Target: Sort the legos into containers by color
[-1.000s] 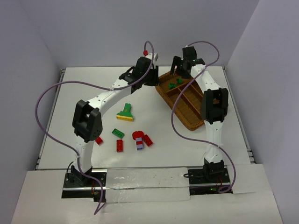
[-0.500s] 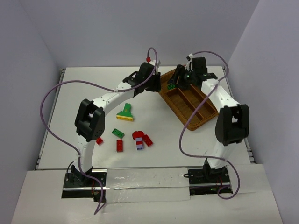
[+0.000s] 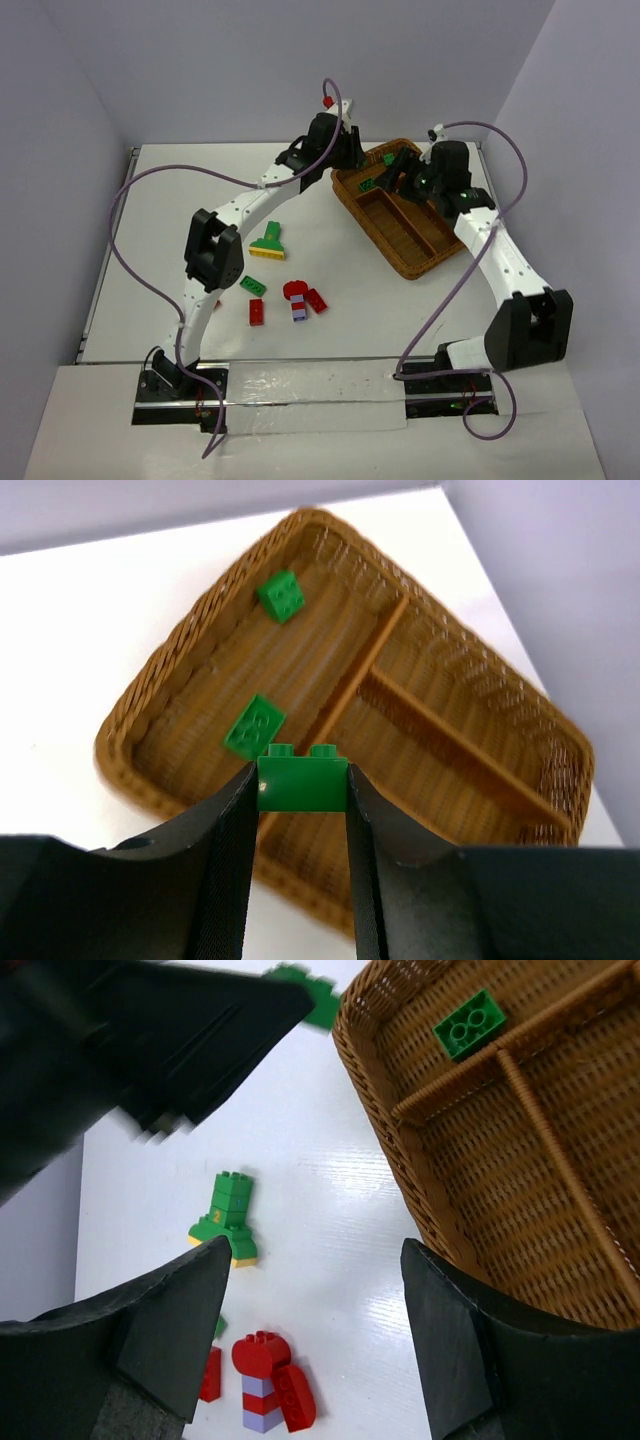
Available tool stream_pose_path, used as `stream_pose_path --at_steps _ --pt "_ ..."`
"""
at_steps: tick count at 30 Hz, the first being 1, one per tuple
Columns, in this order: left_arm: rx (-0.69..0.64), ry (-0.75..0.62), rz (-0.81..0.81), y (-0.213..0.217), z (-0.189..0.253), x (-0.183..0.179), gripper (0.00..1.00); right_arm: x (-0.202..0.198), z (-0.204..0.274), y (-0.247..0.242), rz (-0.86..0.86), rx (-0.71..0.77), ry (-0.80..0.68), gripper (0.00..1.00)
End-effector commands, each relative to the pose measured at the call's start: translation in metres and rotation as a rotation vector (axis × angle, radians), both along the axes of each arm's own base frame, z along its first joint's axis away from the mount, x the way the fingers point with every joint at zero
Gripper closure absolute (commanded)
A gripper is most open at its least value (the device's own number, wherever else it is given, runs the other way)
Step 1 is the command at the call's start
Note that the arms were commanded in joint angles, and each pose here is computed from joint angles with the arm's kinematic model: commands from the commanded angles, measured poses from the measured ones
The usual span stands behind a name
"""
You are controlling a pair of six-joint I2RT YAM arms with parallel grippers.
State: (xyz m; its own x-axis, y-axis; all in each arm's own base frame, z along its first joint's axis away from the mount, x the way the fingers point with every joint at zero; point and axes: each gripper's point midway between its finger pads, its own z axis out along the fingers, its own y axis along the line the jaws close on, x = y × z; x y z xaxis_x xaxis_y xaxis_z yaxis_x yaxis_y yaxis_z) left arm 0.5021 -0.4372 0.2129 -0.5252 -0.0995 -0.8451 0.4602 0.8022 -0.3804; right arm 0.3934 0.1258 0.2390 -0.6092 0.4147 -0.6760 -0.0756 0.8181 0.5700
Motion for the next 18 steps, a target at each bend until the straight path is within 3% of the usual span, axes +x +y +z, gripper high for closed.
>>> stream_pose_path --at_steps 1,2,4,5,6,9,18 --pt "-0.085 -0.05 0.051 -0.019 -0.007 0.026 1.0 -0.018 0.025 -0.022 -0.099 -0.036 -0.089 0.23" --pt "-0.117 -0.08 0.052 -0.025 -0.001 0.033 1.0 -0.028 0.035 -0.026 -0.111 -0.039 -0.12 0.23" --pt "-0.13 -0.09 0.055 -0.029 -0.008 0.04 0.86 -0.037 0.04 -0.03 -0.122 -0.046 -0.134 0.22" --pt "-0.142 -0.093 0.053 -0.031 -0.008 0.04 0.66 -0.04 0.042 -0.031 -0.127 -0.049 -0.142 0.22" --pt "-0.15 -0.092 0.049 -0.033 -0.01 0.041 0.4 -0.045 0.044 -0.034 -0.134 -0.057 -0.149 0.21" --pt "-0.167 -0.101 0.045 -0.034 -0.009 0.044 0.03 -0.051 0.041 -0.038 -0.141 -0.082 -0.139 0.21" --pt "-0.067 -0.178 0.098 0.005 0.049 0.028 0.01 -0.05 0.019 -0.04 -0.14 -0.11 -0.086 0.21"
